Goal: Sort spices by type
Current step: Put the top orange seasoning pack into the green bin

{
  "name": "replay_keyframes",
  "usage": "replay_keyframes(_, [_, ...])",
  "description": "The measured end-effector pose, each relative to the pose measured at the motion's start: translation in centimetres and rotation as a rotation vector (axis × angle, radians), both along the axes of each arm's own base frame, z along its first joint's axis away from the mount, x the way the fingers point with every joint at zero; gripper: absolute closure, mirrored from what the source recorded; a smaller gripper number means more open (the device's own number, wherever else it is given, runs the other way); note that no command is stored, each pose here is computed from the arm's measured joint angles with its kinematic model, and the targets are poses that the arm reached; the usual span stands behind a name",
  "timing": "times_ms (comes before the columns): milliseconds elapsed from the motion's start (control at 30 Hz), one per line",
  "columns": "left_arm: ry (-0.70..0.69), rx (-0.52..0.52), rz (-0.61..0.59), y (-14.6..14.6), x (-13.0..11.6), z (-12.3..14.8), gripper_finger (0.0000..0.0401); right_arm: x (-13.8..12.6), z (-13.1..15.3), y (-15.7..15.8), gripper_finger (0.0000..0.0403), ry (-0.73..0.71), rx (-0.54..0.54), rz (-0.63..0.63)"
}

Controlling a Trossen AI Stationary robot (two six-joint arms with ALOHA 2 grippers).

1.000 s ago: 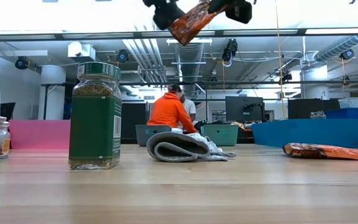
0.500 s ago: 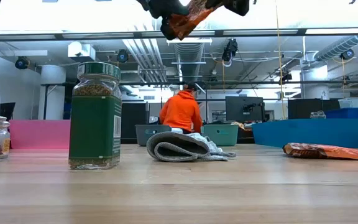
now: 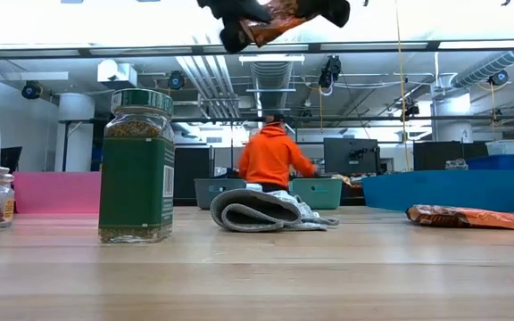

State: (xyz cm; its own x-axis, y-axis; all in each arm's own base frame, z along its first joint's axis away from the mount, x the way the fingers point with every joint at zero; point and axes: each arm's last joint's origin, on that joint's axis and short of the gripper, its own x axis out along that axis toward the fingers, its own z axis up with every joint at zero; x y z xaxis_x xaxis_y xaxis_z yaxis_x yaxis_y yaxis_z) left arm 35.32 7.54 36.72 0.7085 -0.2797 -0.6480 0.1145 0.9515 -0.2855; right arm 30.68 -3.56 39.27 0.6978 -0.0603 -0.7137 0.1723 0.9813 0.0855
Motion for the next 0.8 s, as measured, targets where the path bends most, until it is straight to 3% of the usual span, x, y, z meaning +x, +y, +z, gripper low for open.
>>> replay_keyframes(200, [0.092, 0.045, 0.244, 0.4, -0.7, 0.1, 0.0225, -0.7, -0.1, -3.3, 0.0394, 0.024, -0.054, -0.018])
replay_keyframes(367, [0.089, 0.051, 0.33, 0.3, -1.9, 1.2, 0.0157, -2.1, -0.7, -6.3, 0.0394, 0.095, -0.024, -0.058])
replay_keyframes(600, [0.071, 0.168, 0.487, -0.6, -3.7, 2.9, 0.0138, -1.8, -3.0, -11.0, 0.0394, 0.192, -0.064, -0.088])
replay_keyframes(800, [-0.005, 0.168, 0.554, -2.1, -5.5, 5.0, 0.0147, -0.9, -5.4, -15.6, 0.0394, 0.351, -0.024, -0.113])
